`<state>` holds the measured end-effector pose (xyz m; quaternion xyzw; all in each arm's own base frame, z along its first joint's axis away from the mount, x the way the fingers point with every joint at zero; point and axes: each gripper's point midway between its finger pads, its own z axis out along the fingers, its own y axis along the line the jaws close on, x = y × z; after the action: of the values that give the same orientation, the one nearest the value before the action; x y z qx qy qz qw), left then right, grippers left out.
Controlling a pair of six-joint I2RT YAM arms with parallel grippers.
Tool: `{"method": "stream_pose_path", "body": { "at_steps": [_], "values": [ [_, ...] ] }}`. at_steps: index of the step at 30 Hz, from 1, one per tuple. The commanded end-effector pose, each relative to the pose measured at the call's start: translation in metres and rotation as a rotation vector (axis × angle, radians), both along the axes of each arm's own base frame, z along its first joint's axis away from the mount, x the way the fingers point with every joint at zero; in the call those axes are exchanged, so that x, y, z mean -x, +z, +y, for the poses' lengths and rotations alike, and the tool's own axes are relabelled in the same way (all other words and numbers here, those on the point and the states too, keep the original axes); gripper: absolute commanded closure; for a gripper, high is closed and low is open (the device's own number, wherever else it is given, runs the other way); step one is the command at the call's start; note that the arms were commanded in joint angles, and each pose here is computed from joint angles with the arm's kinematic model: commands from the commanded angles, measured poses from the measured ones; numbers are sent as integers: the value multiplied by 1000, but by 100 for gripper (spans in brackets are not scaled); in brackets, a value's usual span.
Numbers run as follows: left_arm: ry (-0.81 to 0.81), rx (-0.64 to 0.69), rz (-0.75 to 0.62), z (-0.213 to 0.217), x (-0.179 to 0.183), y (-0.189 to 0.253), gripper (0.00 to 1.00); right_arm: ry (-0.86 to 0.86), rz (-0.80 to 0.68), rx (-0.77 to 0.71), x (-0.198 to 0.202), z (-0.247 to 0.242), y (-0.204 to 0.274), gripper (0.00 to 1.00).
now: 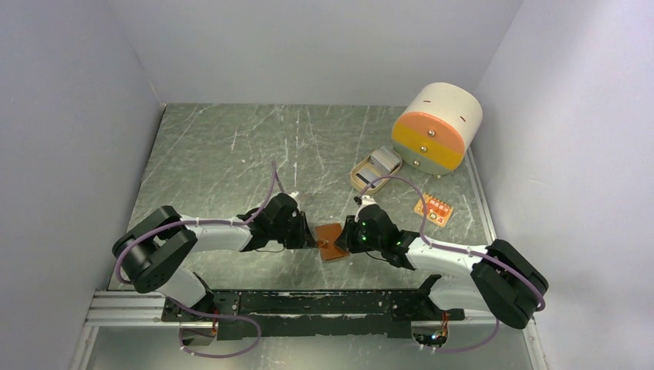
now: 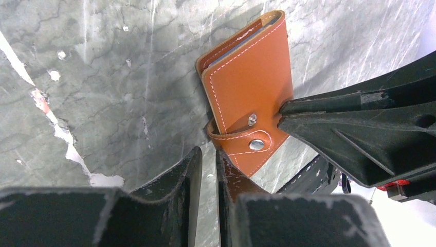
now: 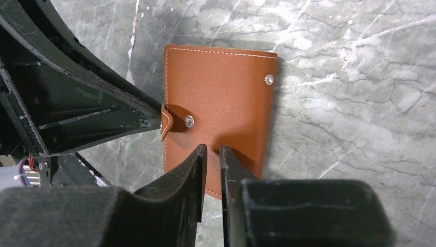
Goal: Put the credit cards into the card holder
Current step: Close the card holder at the center of the board.
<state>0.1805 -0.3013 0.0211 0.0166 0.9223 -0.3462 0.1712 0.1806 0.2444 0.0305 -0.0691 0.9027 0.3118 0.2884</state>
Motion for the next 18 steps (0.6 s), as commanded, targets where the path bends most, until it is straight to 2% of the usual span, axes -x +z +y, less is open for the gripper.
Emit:
{"method": "stream_pose_path", "body": {
  "at_steps": [1, 12, 18],
  "values": [
    [-8, 35, -44, -8, -10, 15, 78, -7, 10, -20, 2, 3, 3, 78],
    [-10, 33, -43, -11, -12, 15, 78, -72, 31, -205, -3, 22, 24, 68],
    [-13, 30, -43, -12, -13, 15, 78, -69, 57, -181, -4, 24, 17, 69]
  ]
}}
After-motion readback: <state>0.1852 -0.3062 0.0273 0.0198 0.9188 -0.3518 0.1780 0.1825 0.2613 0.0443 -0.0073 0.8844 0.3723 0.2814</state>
